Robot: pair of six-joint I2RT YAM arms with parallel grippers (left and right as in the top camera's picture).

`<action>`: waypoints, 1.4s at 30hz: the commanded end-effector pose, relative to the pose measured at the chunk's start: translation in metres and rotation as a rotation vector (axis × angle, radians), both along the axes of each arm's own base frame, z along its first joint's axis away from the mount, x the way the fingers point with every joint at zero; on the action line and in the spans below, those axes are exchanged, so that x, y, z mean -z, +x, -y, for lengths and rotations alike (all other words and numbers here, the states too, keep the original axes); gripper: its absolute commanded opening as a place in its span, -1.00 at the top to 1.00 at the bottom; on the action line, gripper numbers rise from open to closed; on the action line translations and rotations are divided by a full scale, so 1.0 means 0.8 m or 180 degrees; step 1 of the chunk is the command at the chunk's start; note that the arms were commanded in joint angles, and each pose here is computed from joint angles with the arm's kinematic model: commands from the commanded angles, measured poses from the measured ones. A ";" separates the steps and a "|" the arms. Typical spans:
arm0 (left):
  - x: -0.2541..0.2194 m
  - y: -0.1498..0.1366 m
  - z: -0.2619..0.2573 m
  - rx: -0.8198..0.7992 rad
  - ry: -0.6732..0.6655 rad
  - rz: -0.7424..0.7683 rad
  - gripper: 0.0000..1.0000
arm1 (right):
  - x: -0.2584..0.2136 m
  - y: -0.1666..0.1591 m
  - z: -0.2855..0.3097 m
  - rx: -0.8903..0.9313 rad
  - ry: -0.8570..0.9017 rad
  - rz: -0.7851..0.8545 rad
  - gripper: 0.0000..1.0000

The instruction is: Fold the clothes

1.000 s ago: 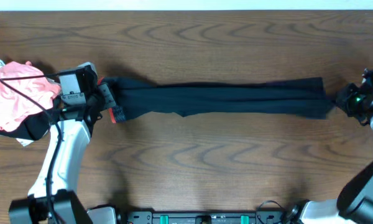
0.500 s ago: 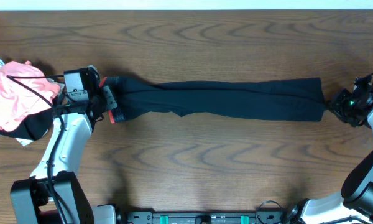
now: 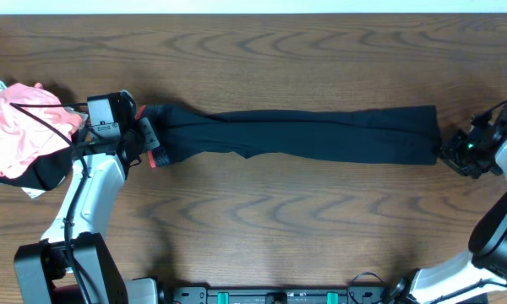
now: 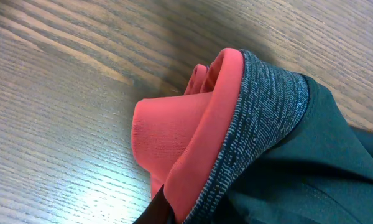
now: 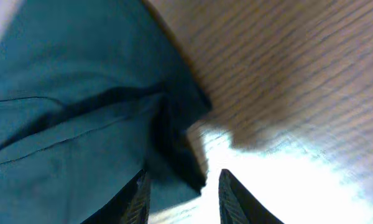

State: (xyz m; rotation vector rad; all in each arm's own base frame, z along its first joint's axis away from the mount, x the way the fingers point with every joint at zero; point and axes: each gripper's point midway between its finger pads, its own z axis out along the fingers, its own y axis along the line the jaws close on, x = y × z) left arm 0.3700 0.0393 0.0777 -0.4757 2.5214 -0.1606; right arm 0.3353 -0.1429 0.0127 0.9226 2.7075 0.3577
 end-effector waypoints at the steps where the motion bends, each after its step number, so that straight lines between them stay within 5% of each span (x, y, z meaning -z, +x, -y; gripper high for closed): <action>1: 0.001 -0.001 -0.006 -0.0066 0.0015 -0.0018 0.77 | 0.019 0.006 -0.010 -0.0089 0.0156 -0.0011 0.29; 6: 0.001 -0.001 -0.006 -0.0066 0.0015 -0.0018 0.77 | 0.034 0.010 -0.023 -0.0122 0.0386 0.0015 0.30; 13: 0.001 -0.001 -0.006 -0.0066 0.0015 -0.0020 0.77 | 0.030 0.014 -0.035 -0.0157 0.0575 0.0099 0.97; 20: 0.002 -0.002 -0.006 -0.0068 0.0014 -0.0030 0.77 | 0.006 0.017 -0.042 -0.0175 0.0687 0.0149 0.97; 32: 0.002 -0.002 -0.006 -0.0068 0.0014 -0.0032 0.76 | -0.120 0.058 -0.006 -0.0192 0.0091 0.0813 0.98; 42: 0.002 -0.002 -0.006 -0.0068 0.0014 -0.0030 0.76 | -0.134 0.076 0.016 -0.0160 -0.0204 0.0989 0.97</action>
